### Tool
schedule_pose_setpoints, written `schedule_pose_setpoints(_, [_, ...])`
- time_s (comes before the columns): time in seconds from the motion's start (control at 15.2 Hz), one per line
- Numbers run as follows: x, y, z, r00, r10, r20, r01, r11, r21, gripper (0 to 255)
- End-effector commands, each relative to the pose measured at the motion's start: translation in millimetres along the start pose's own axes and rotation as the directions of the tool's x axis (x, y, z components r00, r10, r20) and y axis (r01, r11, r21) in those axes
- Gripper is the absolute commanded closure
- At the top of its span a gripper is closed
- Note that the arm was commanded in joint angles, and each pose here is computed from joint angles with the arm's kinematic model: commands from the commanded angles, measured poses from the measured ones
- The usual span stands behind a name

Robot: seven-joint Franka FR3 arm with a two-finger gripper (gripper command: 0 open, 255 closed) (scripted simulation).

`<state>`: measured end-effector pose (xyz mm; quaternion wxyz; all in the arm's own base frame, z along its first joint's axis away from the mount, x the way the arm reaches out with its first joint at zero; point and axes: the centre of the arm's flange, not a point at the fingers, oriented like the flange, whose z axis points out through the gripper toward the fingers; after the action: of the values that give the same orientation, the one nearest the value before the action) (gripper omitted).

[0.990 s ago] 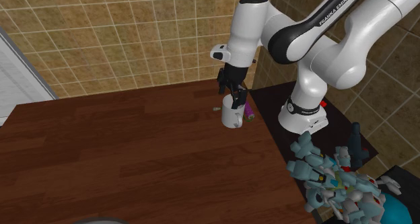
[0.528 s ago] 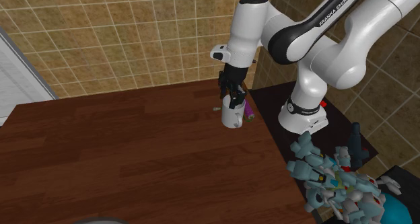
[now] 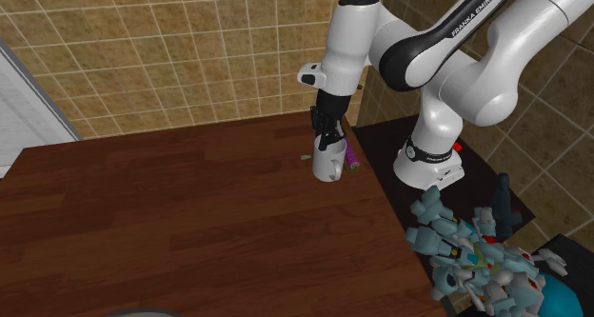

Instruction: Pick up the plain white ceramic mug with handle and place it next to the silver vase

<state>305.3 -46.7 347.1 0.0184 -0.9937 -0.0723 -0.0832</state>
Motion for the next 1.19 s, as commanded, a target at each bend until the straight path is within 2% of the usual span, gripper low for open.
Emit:
schedule_pose_setpoints(0.0, [0, 0, 0, 1.000, 0.000, 0.000, 0.000, 1.000, 0.000, 255])
schedule_pose_setpoints(1.12, [15, -2, -88, 1.000, 0.000, 0.000, 0.000, 1.000, 0.000, 255])
